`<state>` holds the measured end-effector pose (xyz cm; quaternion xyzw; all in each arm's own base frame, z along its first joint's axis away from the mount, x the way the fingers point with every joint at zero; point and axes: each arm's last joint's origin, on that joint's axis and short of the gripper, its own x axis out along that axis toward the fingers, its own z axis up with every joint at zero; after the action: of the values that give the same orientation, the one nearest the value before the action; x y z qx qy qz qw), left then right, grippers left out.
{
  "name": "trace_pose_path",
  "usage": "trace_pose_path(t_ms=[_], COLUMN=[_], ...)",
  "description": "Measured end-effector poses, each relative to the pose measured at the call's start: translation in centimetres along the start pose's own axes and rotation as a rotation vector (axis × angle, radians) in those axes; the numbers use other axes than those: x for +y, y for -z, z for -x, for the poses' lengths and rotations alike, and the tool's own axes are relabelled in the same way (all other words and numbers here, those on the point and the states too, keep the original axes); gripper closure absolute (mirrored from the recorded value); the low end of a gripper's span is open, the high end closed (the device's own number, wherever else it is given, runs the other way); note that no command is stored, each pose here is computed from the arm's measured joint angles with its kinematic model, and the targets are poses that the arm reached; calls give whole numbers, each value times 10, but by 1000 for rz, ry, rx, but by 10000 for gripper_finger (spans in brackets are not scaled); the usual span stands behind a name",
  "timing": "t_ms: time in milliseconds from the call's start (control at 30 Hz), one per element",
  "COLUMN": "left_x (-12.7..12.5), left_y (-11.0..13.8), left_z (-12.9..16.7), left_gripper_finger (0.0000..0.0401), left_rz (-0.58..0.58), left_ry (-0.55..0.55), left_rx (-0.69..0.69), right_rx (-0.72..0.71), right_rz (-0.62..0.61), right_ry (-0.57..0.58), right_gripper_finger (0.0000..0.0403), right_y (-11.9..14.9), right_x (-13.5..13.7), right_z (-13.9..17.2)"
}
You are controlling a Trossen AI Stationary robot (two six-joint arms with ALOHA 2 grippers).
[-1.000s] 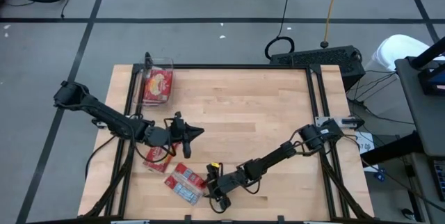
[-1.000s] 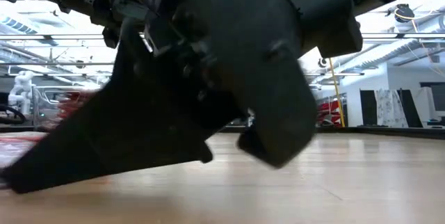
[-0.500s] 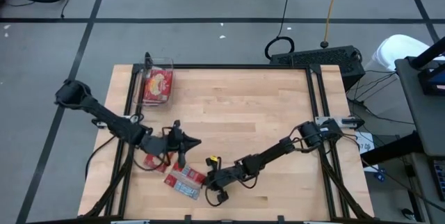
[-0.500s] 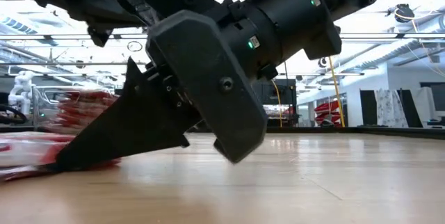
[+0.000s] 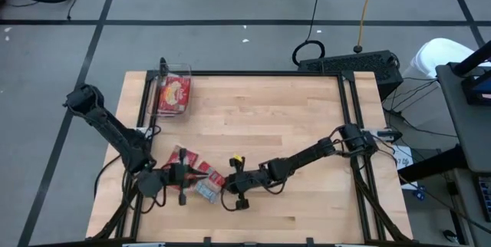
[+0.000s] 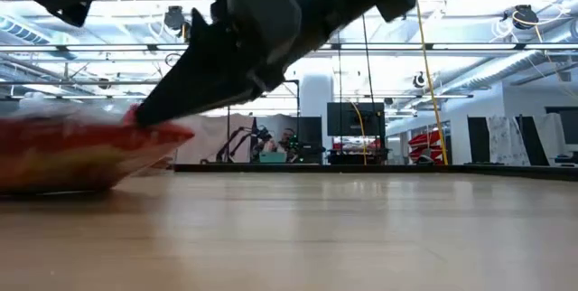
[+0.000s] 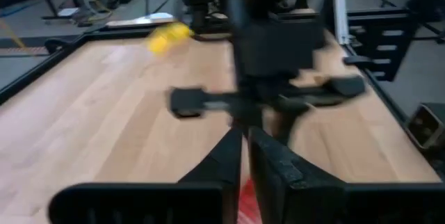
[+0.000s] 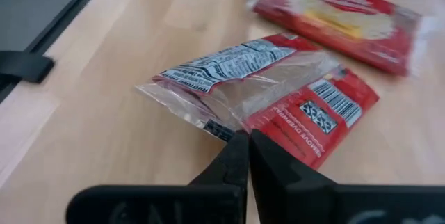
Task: Sort popcorn bags into baskets
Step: Put the red popcorn bag into the transparent bin
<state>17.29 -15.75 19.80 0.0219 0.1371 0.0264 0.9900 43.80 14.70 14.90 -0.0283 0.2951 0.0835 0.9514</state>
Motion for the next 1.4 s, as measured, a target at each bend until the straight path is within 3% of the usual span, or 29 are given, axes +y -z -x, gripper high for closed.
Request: trace_pose_path(t_ms=[200,500,700,900,1033,1133,1333,1400], left_x=[-13,-24,-24,-9,9,21,37,40], left_y=[9,50,60,65,67,67,63,61], left_z=[8,-8,-11,-17,-28,-36,-47,-49], left_gripper_finger=[288,124,81,106,149,209,368,382], left_rz=[-78,-222,-167,-231,-259,-233,-111,-79], left_ry=[36,-109,-139,-289,-372,-427,-499,-512], left_rx=[15,102,118,146,209,239,244,237], right_rx=[10,3,-10,-61,-95,-101,-105,-99], right_rz=[-41,-182,-195,-206,-210,-202,-162,-138], right_ry=[40,-31,-42,-72,-95,-99,-62,-50], right_gripper_finger=[403,403,403,403,403,403,403,402], right_y=[-14,-20,-23,-31,-35,-37,-41,-44], right_x=[-24,-67,-89,-108,-120,-128,-144,-148], right_z=[15,17,21,27,30,35,47,53])
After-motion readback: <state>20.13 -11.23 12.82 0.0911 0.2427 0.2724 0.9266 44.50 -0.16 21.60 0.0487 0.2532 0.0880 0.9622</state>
